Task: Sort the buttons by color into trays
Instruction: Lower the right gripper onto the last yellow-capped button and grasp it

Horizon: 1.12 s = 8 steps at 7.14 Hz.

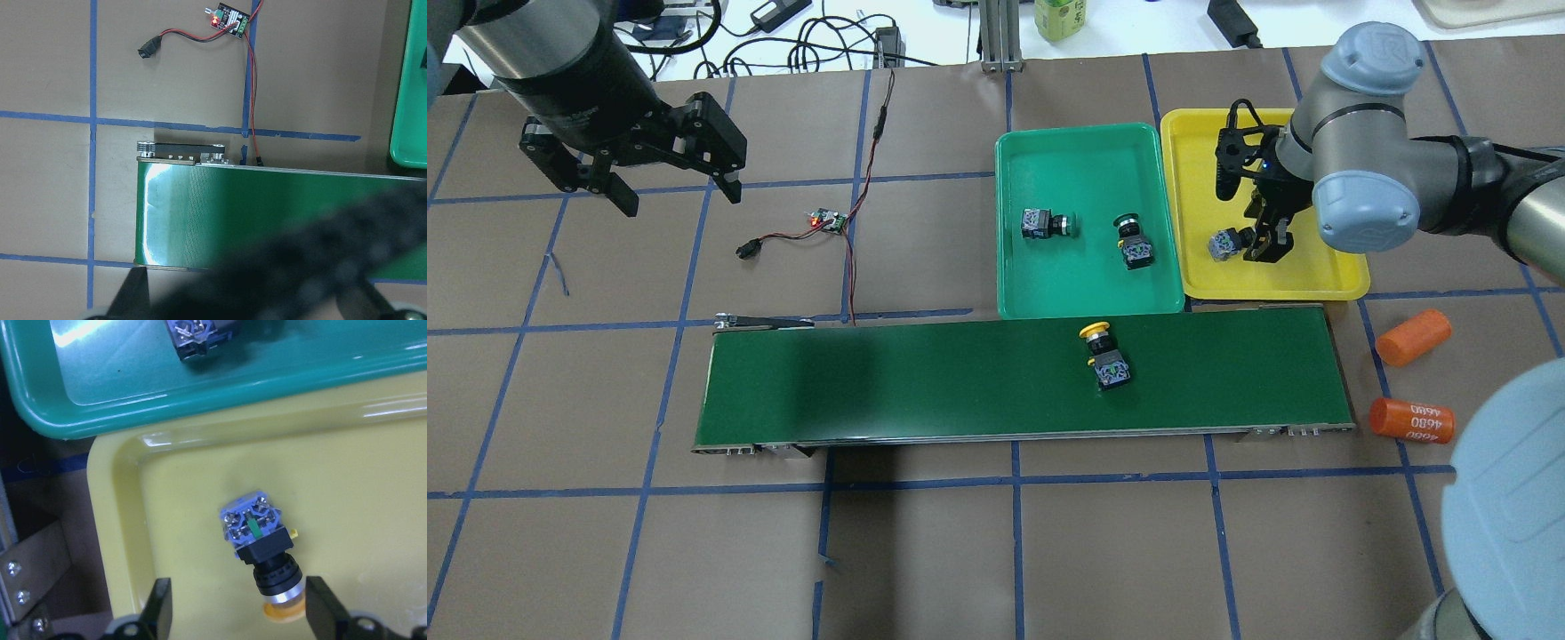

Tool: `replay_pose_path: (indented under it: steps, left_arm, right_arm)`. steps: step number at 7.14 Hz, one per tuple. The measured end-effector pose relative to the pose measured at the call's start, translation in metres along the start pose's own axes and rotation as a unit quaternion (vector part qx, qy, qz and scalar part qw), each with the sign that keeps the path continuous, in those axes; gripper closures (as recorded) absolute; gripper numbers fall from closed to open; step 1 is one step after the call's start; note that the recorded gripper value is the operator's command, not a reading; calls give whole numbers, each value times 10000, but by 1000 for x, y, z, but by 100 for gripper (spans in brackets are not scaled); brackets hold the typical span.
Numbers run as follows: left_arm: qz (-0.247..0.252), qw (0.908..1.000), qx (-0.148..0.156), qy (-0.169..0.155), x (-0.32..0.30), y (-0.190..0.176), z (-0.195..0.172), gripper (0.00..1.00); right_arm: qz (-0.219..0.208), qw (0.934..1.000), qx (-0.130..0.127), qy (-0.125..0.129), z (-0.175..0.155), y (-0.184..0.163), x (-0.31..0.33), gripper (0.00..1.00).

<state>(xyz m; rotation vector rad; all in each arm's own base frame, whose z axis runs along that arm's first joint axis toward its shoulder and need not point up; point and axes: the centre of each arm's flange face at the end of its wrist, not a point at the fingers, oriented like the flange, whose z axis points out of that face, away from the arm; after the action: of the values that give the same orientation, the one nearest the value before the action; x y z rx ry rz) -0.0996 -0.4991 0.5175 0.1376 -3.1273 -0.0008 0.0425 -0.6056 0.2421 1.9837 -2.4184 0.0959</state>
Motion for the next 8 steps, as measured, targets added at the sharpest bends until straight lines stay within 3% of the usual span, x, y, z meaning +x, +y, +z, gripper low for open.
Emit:
replay_pose_path:
  steps: [2, 3, 6, 8]
  left_arm:
    - [0, 10000, 5, -16, 0, 0, 0, 0]
    - [0, 10000, 15, -15, 0, 0, -1, 0]
    - [-7, 10000, 20, -18, 0, 0, -2, 0]
    - [-7, 10000, 13, -22, 0, 0, -3, 0]
  right_arm:
    - [896, 9956, -57, -262, -36, -9, -23, 0]
    - [1455, 9885, -127, -387, -55, -22, -42, 0]
    - [3079, 9497, -358, -457, -82, -60, -105, 0]
    - [4046, 9122, -458, -463, -80, -81, -141, 0]
